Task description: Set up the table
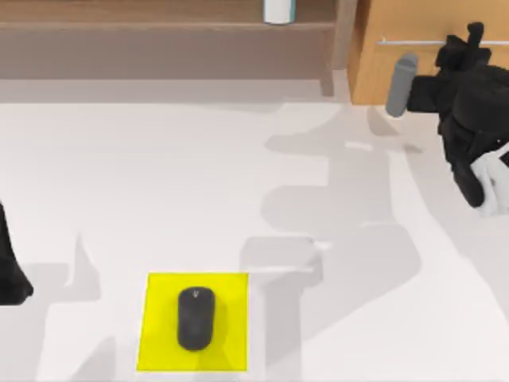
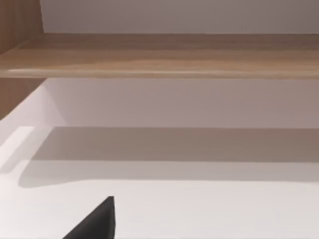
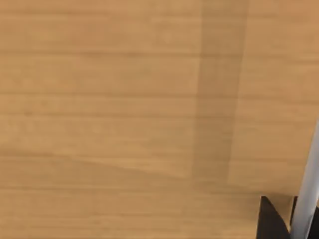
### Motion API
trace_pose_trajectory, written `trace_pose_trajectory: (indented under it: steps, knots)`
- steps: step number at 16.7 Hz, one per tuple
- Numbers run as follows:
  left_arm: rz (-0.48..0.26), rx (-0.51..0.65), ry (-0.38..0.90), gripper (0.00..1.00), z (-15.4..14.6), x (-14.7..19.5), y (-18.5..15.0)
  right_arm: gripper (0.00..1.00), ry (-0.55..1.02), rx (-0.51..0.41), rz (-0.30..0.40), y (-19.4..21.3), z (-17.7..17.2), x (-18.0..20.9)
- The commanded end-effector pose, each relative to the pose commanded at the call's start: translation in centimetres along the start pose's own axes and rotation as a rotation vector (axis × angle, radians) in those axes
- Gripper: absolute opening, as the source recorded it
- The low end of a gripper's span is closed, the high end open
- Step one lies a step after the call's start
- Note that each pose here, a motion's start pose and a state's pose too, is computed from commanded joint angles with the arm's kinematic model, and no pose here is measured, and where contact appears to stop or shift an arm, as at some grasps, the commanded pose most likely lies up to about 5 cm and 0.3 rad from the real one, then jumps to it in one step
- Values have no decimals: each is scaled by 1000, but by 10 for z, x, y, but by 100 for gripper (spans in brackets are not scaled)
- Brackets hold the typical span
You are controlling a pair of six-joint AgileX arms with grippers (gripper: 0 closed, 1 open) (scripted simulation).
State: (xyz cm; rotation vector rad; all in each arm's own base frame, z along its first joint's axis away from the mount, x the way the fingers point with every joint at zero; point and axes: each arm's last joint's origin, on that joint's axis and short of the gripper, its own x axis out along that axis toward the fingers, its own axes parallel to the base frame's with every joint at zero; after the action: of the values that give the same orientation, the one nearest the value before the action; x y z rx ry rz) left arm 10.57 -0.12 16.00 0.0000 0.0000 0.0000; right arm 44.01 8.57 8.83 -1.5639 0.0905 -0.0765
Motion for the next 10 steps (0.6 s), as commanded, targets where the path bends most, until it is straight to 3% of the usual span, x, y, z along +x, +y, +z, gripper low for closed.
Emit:
trace_pose_trajectory:
  steps: [8, 10]
  knots:
    - [0, 0, 0, 100, 0, 0, 0, 98, 0, 0, 0, 0, 0, 0]
    - [0, 0, 0, 100, 0, 0, 0, 100, 0, 0, 0, 0, 0, 0]
